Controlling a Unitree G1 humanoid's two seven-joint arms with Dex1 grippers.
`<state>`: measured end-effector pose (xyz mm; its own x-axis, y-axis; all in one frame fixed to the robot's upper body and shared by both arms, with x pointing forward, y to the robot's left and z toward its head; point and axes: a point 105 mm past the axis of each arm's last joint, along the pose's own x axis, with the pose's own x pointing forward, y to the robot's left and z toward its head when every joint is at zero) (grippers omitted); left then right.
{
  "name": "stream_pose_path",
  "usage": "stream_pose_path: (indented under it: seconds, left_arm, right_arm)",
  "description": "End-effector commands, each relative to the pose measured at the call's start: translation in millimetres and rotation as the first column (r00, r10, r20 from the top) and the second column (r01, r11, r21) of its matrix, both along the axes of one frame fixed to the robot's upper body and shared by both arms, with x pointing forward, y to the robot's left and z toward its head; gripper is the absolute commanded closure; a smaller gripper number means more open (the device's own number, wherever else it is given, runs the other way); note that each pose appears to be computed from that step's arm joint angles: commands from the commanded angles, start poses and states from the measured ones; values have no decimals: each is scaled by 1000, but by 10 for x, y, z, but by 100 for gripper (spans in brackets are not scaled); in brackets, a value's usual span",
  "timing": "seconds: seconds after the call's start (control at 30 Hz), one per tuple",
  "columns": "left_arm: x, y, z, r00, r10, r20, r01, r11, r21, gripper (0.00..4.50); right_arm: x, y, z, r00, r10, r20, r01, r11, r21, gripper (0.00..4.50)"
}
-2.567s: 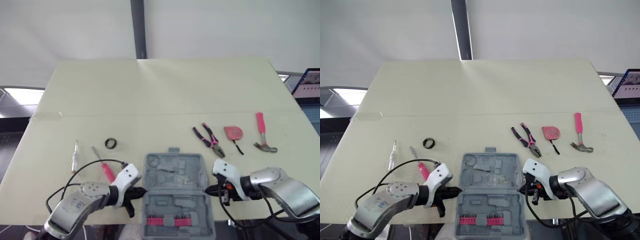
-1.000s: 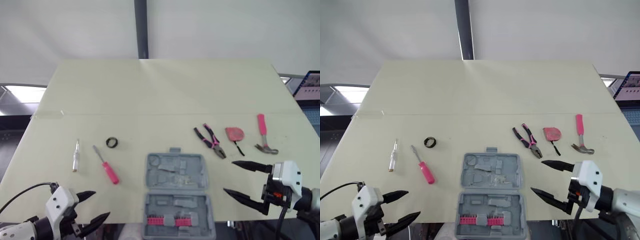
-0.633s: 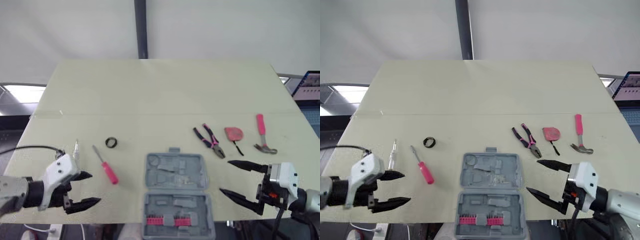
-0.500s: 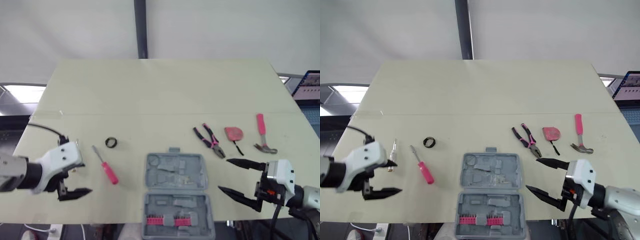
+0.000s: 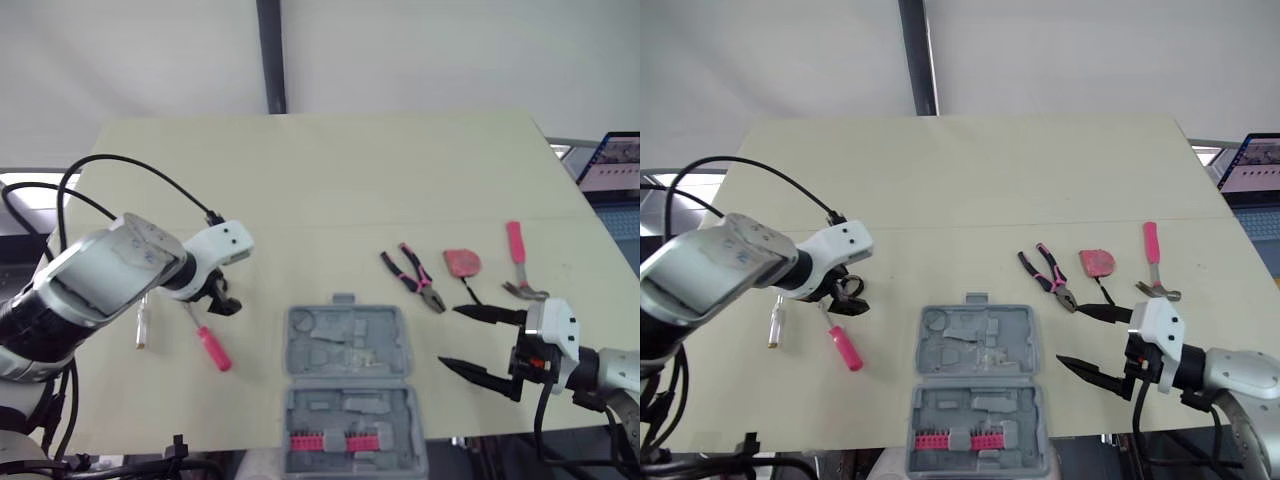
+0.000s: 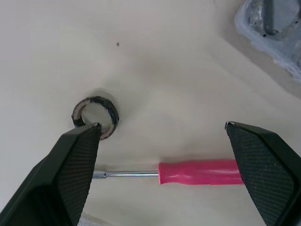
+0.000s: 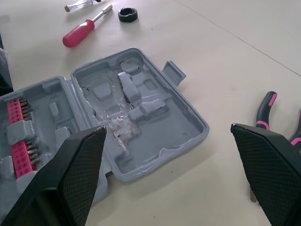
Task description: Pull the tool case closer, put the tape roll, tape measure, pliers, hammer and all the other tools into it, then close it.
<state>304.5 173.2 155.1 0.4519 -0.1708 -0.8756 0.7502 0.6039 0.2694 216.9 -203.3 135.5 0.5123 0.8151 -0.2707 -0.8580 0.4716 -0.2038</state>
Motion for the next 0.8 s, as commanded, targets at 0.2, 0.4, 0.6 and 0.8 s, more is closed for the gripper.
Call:
stream_pose_path:
  seconds: [0.2,0.4,0.6,0.8]
  left_arm:
    - [115,146,-87,999,35,25,-38,992,122,0]
    - [166,195,-142,999,35,24,-38,989,141,0]
    - [193,227,-302,1000,30,-5,-29,987,160,0]
    - [194,226,-403,999,29,-28,-24,987,162,0]
  right_arm:
    - [-54,-73,48,1000,-21,21,21,1000,-20,3]
    - [-81,-86,43,999,-29,19,30,999,-23,3]
    - [-118,-115,43,999,-40,14,40,999,-31,3]
    - [-131,-133,62,999,-43,12,43,998,-36,3]
